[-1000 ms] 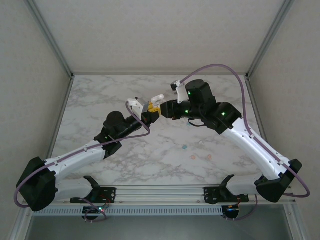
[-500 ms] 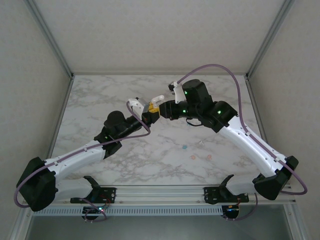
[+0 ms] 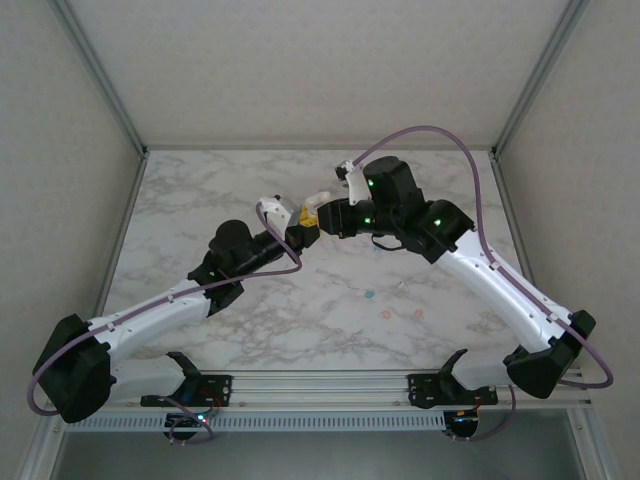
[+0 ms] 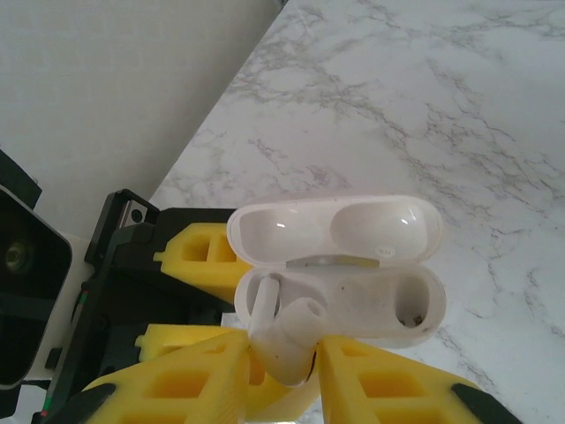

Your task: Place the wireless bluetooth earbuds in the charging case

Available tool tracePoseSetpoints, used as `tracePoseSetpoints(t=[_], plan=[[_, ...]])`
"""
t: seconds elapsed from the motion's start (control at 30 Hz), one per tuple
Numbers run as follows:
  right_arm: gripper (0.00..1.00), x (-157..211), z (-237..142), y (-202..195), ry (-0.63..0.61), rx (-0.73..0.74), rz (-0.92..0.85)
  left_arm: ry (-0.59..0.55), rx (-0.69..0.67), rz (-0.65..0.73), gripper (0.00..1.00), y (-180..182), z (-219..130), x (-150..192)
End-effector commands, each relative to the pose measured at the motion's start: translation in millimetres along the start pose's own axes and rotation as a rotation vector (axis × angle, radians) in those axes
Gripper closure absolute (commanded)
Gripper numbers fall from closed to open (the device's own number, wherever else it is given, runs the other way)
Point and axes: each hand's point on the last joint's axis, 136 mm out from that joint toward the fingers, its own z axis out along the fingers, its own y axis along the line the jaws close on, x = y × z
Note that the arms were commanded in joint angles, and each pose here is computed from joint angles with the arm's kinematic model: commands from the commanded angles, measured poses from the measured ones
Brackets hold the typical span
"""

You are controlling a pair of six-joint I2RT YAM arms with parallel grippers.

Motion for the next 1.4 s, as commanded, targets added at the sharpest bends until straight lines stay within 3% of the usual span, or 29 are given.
tracePoseSetpoints(t=[0.0, 0.5, 0.7, 0.83, 0.93, 1.03, 1.17, 1.27, 1.37], plan=[[0.70, -3.8, -0.3, 4.9, 0.007, -0.005, -0.020, -0.053, 0.034, 0.023, 0.89, -8.6, 1.1, -23.6], [0.71, -9.9, -4.8, 9.4, -0.015, -0.016, -0.015, -0.045, 0.036, 0.026, 0.89, -8.9, 0.2, -22.2], [0.66, -27.4, -34.6, 16.0, -0.133, -0.028, -0.020, -0.045, 0.021, 0.031, 0.89, -6.6, -1.6, -20.7], [0.61, -34.0, -62.8, -9.7, -0.226, 0.111, -0.002, -0.045, 0.014, 0.041, 0.89, -6.2, -4.8, -20.5], [0.59, -26.9, -81.1, -64.0, -0.255, 0.329, 0.059, -0.043, 0.015, 0.046, 0.89, -7.1, -7.9, -21.3], [0.54, 3.8, -87.0, -130.9, -0.179, 0.510, 0.172, -0.047, 0.015, 0.046, 0.89, -8.1, -12.5, -23.5], [0.52, 77.7, -71.9, -213.1, 0.073, 0.671, 0.347, -0.058, 0.016, 0.040, 0.89, -10.4, -21.6, -28.4], [0.51, 134.0, -52.9, -244.5, 0.311, 0.734, 0.385, -0.059, 0.012, 0.035, 0.89, -11.2, -28.5, -30.0], [0.50, 171.1, -28.7, -251.9, 0.487, 0.684, 0.382, -0.064, 0.000, 0.031, 0.89, -10.3, -34.9, -29.5]])
